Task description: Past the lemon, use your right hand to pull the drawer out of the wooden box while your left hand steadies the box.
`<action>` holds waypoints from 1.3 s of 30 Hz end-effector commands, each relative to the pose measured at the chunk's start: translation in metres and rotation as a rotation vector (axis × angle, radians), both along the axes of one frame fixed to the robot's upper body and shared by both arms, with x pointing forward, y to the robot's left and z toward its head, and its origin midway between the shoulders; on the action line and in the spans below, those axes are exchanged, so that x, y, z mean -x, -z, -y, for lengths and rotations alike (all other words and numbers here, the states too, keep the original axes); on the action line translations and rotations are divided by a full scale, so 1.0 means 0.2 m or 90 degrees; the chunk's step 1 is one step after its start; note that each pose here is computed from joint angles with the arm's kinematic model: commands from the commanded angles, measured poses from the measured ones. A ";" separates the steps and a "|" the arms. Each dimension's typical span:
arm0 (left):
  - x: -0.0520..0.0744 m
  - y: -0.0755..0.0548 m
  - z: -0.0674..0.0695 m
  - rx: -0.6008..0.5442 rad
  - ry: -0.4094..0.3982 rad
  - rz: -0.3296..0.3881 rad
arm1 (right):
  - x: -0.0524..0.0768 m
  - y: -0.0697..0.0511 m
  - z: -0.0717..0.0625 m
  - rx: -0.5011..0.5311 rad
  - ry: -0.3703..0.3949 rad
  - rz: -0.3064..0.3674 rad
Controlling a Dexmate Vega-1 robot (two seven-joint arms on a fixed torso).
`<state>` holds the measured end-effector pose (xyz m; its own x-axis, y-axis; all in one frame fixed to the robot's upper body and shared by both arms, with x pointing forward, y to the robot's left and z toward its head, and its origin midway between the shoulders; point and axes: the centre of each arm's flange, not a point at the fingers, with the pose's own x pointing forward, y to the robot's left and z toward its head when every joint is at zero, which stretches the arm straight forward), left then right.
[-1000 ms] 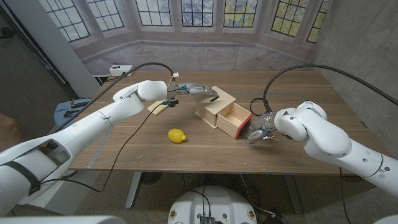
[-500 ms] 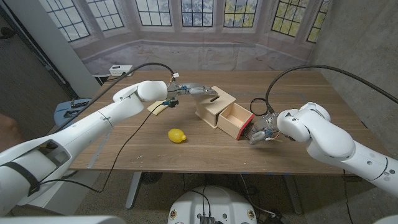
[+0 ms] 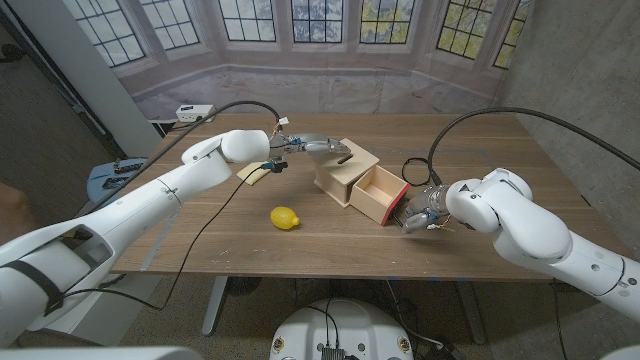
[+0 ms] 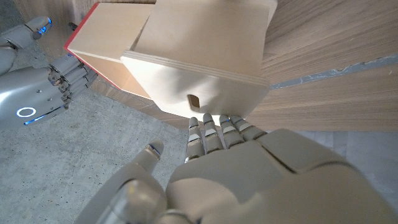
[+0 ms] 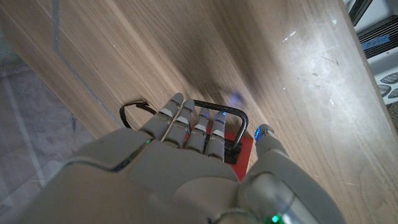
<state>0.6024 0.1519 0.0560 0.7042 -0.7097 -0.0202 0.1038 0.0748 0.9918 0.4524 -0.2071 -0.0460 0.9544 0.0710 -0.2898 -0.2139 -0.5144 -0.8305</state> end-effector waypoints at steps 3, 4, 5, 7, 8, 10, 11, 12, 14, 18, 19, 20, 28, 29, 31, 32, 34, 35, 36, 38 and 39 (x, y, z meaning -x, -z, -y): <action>0.00 -0.01 0.00 -0.002 0.000 0.000 | 0.01 0.02 0.03 0.002 0.013 -0.008; -0.01 -0.01 0.00 -0.003 0.001 0.001 | 0.01 0.02 0.03 0.002 0.015 -0.009; -0.01 -0.01 0.01 -0.002 0.001 0.001 | 0.02 0.02 0.03 0.003 0.015 -0.009; -0.01 -0.01 0.01 -0.003 0.002 0.000 | 0.02 0.02 0.04 0.002 0.019 -0.010; -0.01 -0.01 0.01 -0.002 0.002 0.001 | 0.02 0.02 0.04 0.004 0.019 -0.010; -0.01 -0.01 0.01 -0.001 0.002 -0.001 | 0.02 0.02 0.04 0.005 0.020 -0.012; -0.01 -0.01 0.01 -0.002 0.001 0.000 | 0.02 0.02 0.05 0.006 0.019 -0.012; -0.01 -0.01 0.01 -0.001 0.001 0.000 | 0.02 0.02 0.05 0.005 0.024 -0.013; -0.01 -0.01 0.00 0.000 0.001 -0.001 | 0.02 0.03 0.05 0.005 0.025 -0.014; -0.01 0.00 0.01 -0.001 0.001 -0.002 | 0.02 0.03 0.06 0.006 0.026 -0.015; -0.01 0.00 0.01 -0.002 0.001 -0.001 | 0.02 0.03 0.06 0.006 0.025 -0.015; 0.00 0.00 0.01 -0.001 0.001 -0.001 | 0.02 0.03 0.06 0.006 0.027 -0.015; 0.00 0.00 0.01 -0.003 0.003 0.001 | 0.04 0.02 0.05 0.011 0.022 -0.009; 0.00 0.00 0.01 -0.002 0.004 0.002 | 0.05 0.01 0.05 0.012 0.022 -0.008; 0.00 -0.01 0.01 -0.003 0.004 0.004 | 0.05 0.01 0.04 0.014 0.021 -0.005; 0.01 -0.01 0.01 -0.003 0.005 0.003 | 0.06 0.00 0.04 0.016 0.019 -0.005; 0.01 0.00 0.01 -0.003 0.006 0.003 | 0.06 0.00 0.04 0.018 0.018 -0.004; 0.01 0.00 0.02 -0.004 0.006 0.004 | 0.07 -0.01 0.03 0.020 0.016 -0.003; 0.01 0.00 0.02 -0.003 0.006 0.004 | 0.07 -0.01 0.03 0.020 0.018 -0.001; 0.02 0.00 0.02 -0.002 0.007 0.005 | 0.08 -0.03 0.03 0.018 0.013 0.002; 0.02 0.00 0.02 -0.002 0.007 0.005 | 0.08 -0.03 0.03 0.018 0.013 0.002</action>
